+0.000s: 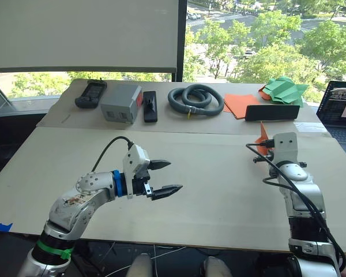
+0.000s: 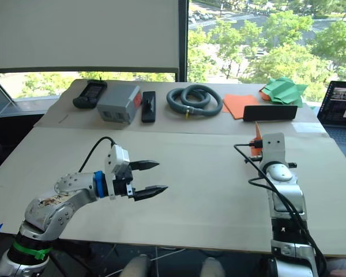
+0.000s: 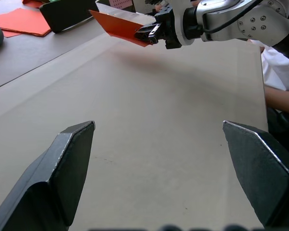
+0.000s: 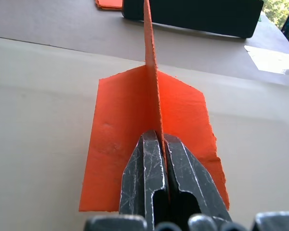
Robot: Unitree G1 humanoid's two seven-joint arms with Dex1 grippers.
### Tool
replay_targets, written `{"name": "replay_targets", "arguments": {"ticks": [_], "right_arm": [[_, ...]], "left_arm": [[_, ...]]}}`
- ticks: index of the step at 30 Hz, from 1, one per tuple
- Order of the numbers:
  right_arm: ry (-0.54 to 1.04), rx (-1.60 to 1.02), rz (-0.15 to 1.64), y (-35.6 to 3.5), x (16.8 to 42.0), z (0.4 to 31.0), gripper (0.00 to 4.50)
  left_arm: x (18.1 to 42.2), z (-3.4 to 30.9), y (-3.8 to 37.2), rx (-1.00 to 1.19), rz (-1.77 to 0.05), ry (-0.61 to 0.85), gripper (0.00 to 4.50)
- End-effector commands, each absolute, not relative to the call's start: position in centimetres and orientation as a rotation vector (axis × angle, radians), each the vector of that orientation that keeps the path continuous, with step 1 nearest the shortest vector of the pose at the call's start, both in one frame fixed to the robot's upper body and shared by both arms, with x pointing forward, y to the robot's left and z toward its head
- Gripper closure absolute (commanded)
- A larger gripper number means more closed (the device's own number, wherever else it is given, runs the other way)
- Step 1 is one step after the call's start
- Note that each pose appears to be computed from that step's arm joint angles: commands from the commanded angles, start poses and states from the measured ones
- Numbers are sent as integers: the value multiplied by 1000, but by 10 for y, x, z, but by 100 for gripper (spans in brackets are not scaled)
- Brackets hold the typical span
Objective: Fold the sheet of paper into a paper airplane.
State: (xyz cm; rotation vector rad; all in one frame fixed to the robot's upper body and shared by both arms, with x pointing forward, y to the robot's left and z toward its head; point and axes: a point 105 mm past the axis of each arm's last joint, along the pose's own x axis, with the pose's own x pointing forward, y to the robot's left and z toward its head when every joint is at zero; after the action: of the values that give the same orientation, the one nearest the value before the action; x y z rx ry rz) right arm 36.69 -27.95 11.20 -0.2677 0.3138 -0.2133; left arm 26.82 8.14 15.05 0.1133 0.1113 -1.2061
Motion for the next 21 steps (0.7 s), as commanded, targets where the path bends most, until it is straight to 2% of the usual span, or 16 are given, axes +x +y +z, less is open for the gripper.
{"name": "replay_targets", "arguments": {"ticks": [1,6,10,15,18,19,21], "right_arm": [[307,-265,-233,-280,369,117,448],[321,-251,-232,-280,369,112,448],[270,-241,-228,-280,369,121,328],[114,-246,-161,-264,372,157,150],[-7,-265,-45,-239,369,183,47],[-64,-274,47,-220,364,193,13],[-135,-296,244,-182,350,202,3]], "left_arm": [[269,162,78,141,-1217,52,0],[268,162,77,144,-1224,50,0],[268,163,78,147,-1225,50,0],[270,165,83,152,-1207,50,0],[275,168,94,144,-1149,48,0],[280,168,102,133,-1101,44,0],[291,167,118,134,-985,22,0]]}}
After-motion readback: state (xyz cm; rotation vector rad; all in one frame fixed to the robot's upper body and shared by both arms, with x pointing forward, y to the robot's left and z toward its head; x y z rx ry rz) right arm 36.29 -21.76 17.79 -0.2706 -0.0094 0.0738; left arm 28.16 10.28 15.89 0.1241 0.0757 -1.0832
